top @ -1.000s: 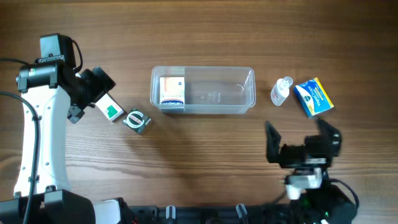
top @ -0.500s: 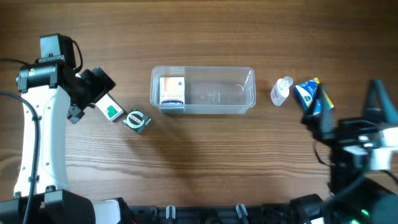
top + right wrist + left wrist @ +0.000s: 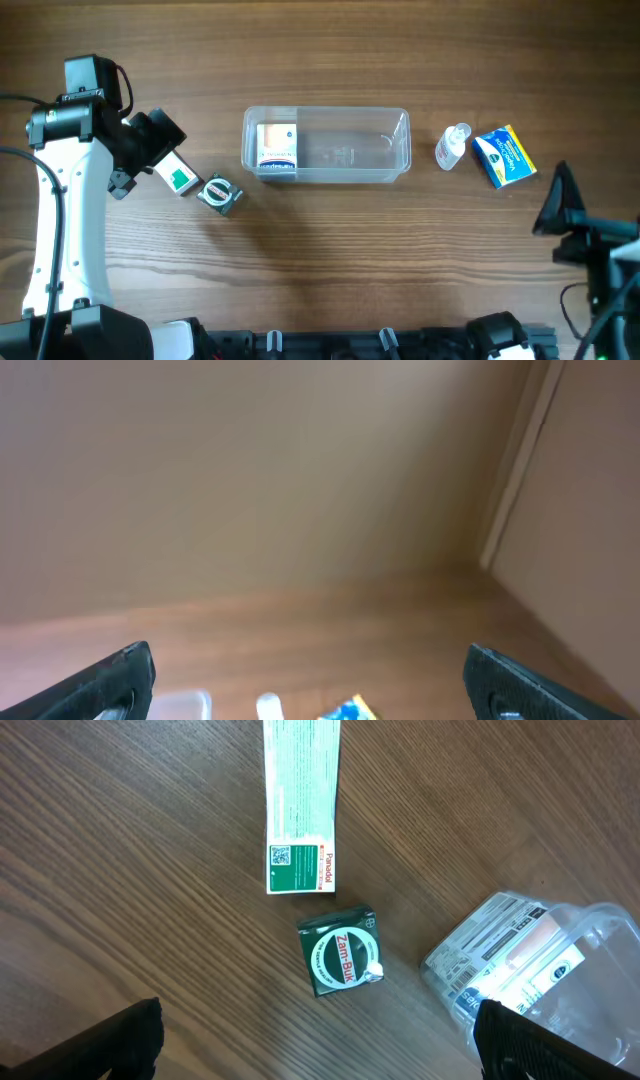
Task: Pack container
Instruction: 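Swing the right arm up toward the blue Vicks packet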
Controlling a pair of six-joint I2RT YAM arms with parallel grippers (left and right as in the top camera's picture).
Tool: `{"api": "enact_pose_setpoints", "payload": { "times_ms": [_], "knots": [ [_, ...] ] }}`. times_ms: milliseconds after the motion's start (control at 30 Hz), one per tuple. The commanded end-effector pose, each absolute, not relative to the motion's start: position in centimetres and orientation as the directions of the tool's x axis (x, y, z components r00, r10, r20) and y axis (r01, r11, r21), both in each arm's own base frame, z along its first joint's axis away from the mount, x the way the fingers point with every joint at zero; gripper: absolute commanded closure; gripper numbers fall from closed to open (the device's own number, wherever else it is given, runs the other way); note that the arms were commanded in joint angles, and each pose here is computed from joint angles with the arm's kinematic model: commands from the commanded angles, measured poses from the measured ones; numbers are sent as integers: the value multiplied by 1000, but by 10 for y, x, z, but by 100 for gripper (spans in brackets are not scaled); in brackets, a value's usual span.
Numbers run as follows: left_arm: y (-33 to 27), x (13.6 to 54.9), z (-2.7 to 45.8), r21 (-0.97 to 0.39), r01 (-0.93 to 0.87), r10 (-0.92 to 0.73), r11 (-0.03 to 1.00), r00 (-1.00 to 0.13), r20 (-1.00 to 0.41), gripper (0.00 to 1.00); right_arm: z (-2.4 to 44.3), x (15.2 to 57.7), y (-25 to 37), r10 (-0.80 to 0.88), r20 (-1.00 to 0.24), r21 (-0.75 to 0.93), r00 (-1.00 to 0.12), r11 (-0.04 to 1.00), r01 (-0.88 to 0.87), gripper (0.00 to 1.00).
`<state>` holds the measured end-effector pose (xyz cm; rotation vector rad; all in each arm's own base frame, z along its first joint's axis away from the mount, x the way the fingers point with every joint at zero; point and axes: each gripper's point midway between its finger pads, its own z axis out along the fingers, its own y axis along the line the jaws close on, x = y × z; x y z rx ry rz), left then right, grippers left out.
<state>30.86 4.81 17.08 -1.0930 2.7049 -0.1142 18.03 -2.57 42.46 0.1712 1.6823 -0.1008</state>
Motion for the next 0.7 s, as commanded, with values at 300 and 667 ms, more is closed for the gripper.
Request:
{"api": "enact_pose_setpoints", "payload": {
  "times_ms": [300,667],
  "knots": [
    [48,309,169,-156,-678,-696,718,-699,-165,0,356,244,-5,62,-840,-34,-539,985,166,0],
    [48,309,169,-157,-678,-696,718,-699,-165,0,356,277,-71,305,-731,67,-610,922,381,0]
  ]
}}
